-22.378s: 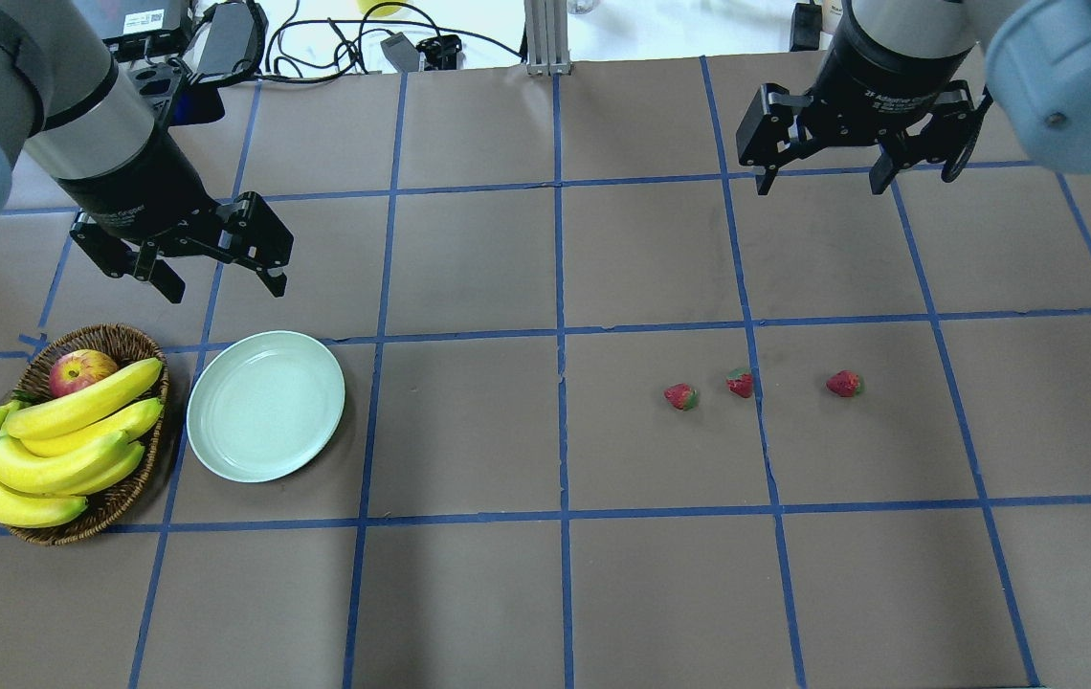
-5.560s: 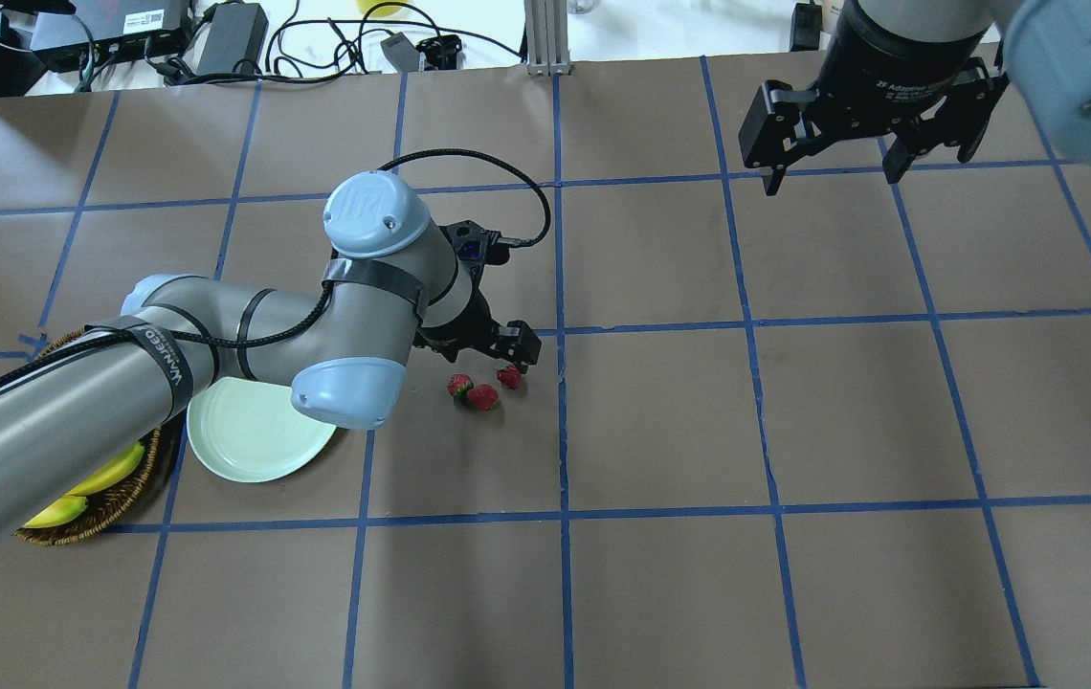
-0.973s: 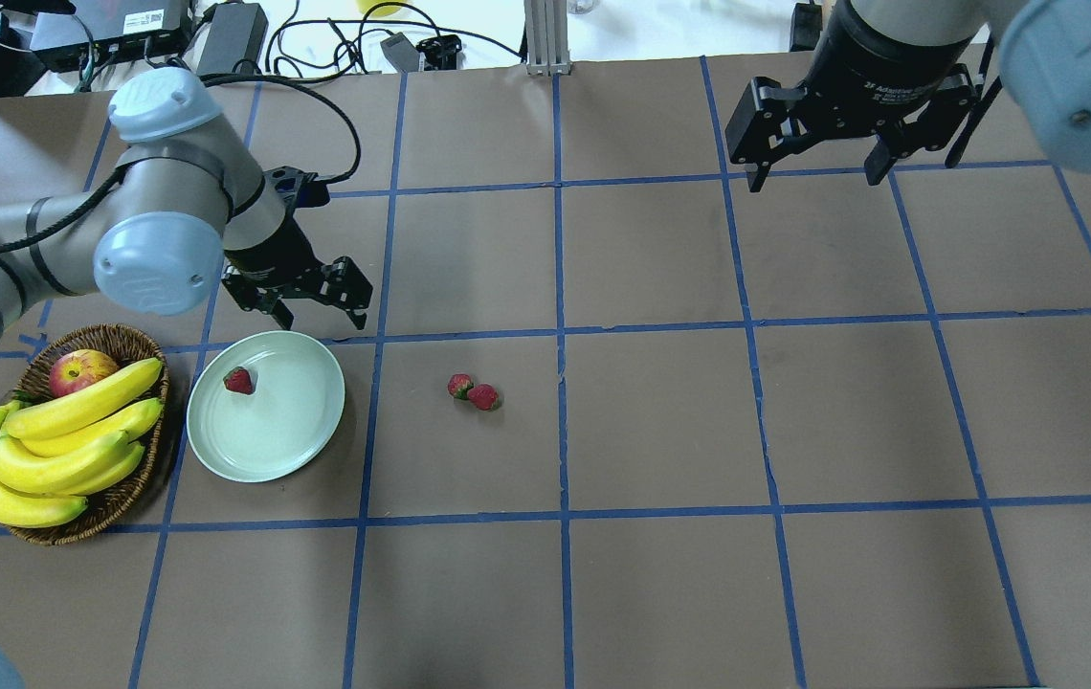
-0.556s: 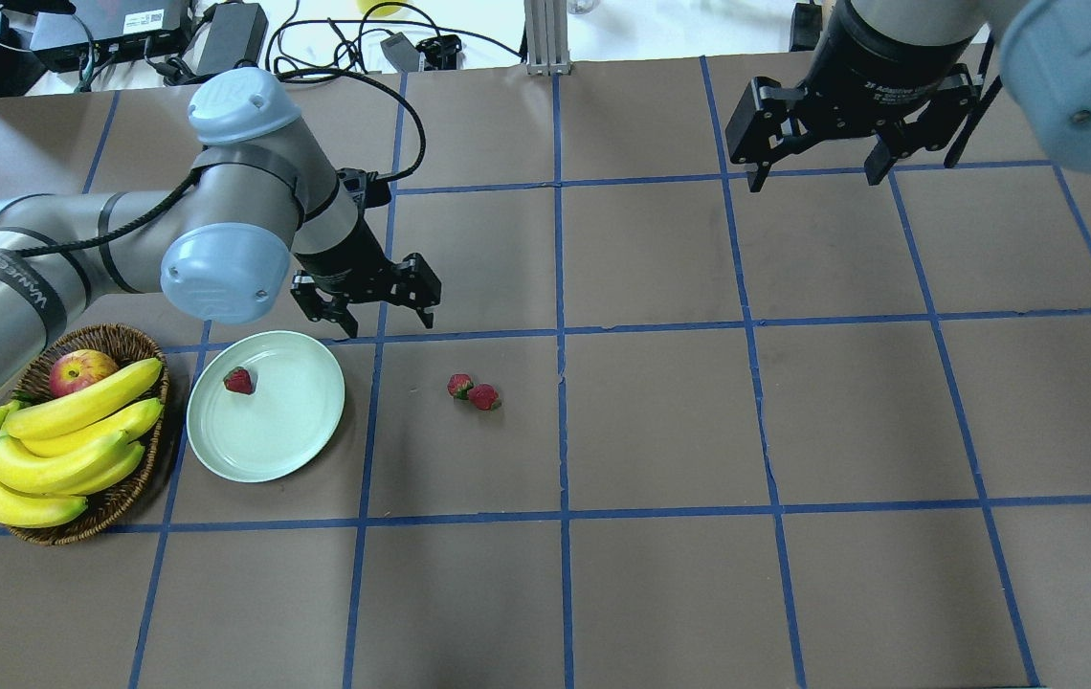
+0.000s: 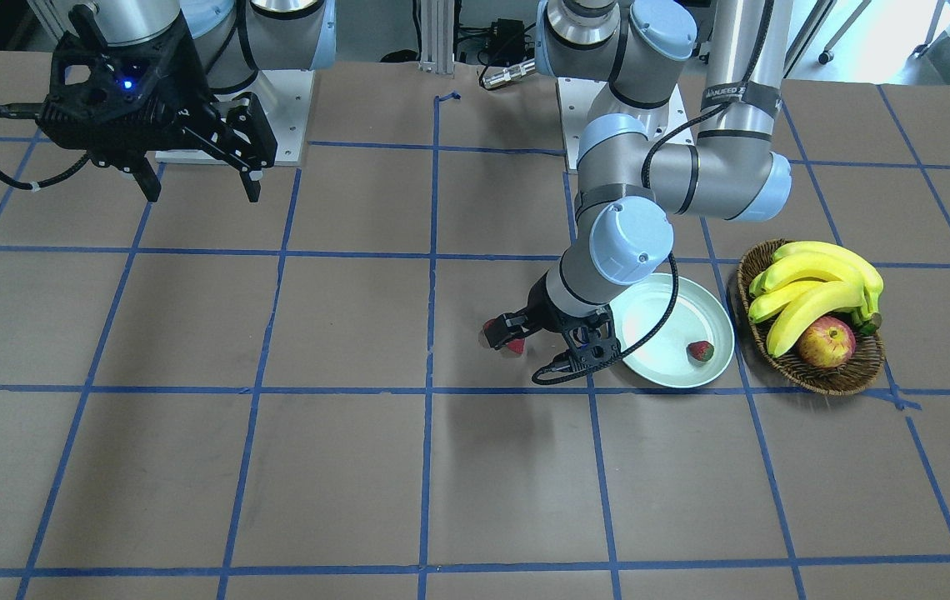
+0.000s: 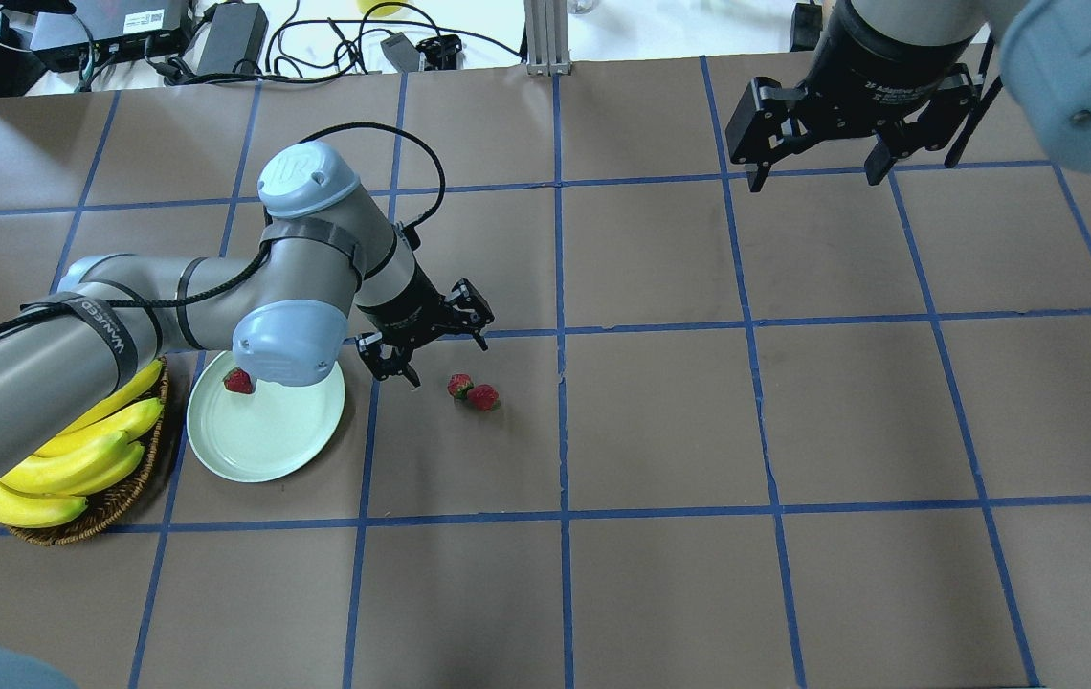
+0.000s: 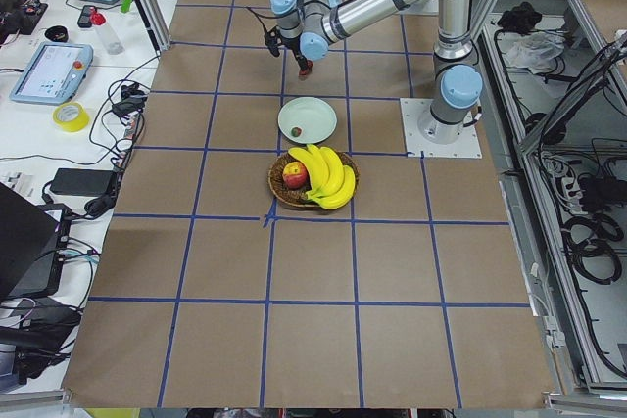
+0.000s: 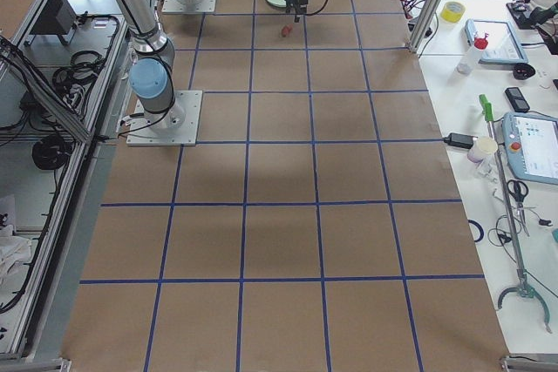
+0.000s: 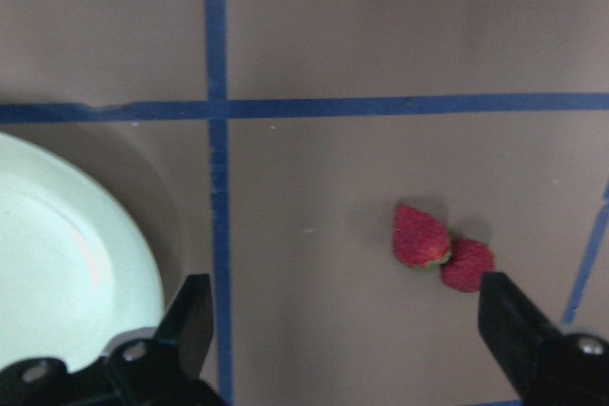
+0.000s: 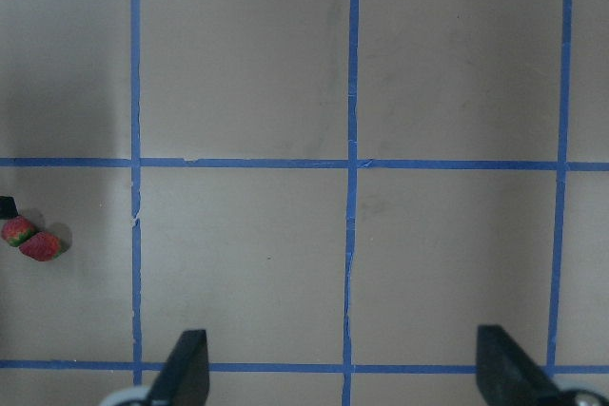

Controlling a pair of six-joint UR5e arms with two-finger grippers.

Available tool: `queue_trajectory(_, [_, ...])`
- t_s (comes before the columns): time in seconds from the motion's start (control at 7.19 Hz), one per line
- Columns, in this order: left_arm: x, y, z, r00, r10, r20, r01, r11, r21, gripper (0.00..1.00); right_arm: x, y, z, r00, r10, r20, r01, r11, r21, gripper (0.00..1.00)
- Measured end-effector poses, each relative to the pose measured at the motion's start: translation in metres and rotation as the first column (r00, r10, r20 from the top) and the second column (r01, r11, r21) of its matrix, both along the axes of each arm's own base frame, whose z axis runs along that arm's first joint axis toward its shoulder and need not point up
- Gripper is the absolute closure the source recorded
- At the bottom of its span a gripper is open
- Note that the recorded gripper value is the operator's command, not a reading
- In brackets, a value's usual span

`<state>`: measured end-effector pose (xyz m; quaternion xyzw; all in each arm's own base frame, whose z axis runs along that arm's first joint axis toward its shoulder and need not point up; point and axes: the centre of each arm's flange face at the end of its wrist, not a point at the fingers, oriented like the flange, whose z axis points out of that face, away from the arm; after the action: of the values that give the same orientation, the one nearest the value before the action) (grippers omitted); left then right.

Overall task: Collect all strawberries into plate
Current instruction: 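Move the left gripper back to the two strawberries and grasp one, then carry the strawberry onto the plate and open the left gripper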

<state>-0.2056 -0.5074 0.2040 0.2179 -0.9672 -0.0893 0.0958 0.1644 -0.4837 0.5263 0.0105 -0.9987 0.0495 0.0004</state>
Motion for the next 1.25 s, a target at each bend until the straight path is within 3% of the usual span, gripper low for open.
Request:
queue_trajectory(0.14, [0.000,0.004,-0.011,0.999,0.039,0.004,-0.039,0.999,0.023,0.00,0.000,0.000,0.000,1.000,0.000,0.000,0.000,1.000,0.000,0.00])
queue_trajectory(0.28, [0.000,0.005,-0.020,0.998,0.064,0.008,-0.064,0.997,0.044,0.13,0.000,0.000,0.000,1.000,0.000,0.000,0.000,1.000,0.000,0.00])
queue_trajectory(0.56, [-0.001,0.005,-0.030,0.997,0.081,0.012,-0.081,0.995,0.066,1.00,0.000,0.000,0.000,1.000,0.000,0.000,0.000,1.000,0.000,0.00])
queue_trajectory(1.25, [-0.001,0.003,-0.034,0.988,0.149,0.026,-0.151,0.985,0.087,1.00,0.000,0.000,0.000,1.000,0.000,0.000,0.000,1.000,0.000,0.00])
